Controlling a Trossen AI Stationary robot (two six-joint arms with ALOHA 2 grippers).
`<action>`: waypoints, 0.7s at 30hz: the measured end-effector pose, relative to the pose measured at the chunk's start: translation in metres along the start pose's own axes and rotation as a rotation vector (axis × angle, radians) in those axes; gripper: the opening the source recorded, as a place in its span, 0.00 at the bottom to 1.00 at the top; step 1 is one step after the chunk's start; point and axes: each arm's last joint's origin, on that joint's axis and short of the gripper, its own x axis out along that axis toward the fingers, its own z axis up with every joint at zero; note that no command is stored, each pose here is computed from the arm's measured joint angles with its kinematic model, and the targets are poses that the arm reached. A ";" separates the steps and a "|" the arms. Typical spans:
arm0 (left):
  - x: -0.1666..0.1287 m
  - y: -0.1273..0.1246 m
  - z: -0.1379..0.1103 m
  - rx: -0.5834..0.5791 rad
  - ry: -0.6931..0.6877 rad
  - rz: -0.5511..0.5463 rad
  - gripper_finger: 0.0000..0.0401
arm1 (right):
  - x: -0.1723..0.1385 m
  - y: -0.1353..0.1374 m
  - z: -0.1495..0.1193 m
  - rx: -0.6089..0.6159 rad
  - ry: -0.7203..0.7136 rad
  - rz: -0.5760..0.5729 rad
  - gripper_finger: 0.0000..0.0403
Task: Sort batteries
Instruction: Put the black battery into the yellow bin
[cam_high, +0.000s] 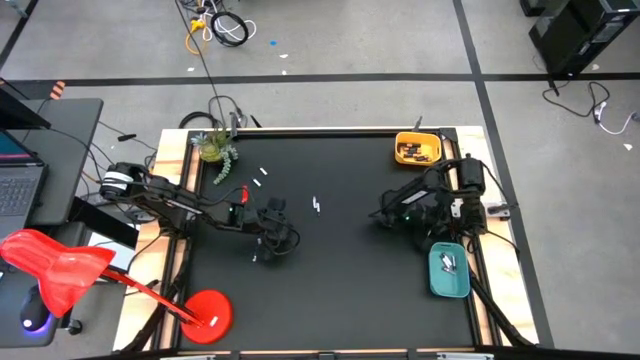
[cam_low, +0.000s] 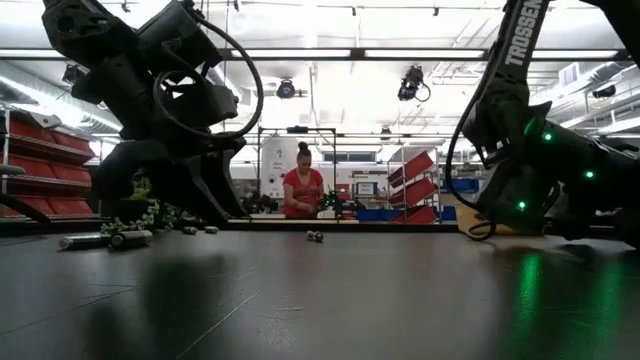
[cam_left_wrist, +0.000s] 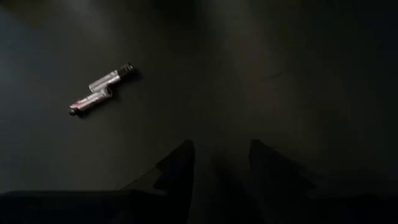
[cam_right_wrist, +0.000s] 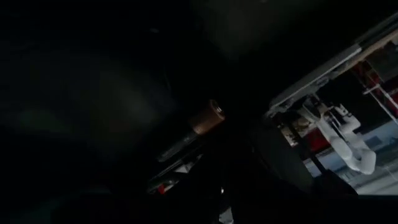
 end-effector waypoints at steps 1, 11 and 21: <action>0.000 0.000 0.000 0.001 0.005 -0.001 0.39 | 0.000 0.000 0.000 -0.002 -0.011 0.005 0.07; 0.000 -0.001 -0.001 0.002 0.013 -0.008 0.39 | 0.015 -0.011 -0.004 0.029 -0.026 0.160 0.06; 0.000 -0.001 -0.002 -0.005 0.016 -0.009 0.39 | 0.005 -0.016 -0.008 0.028 -0.097 0.197 0.06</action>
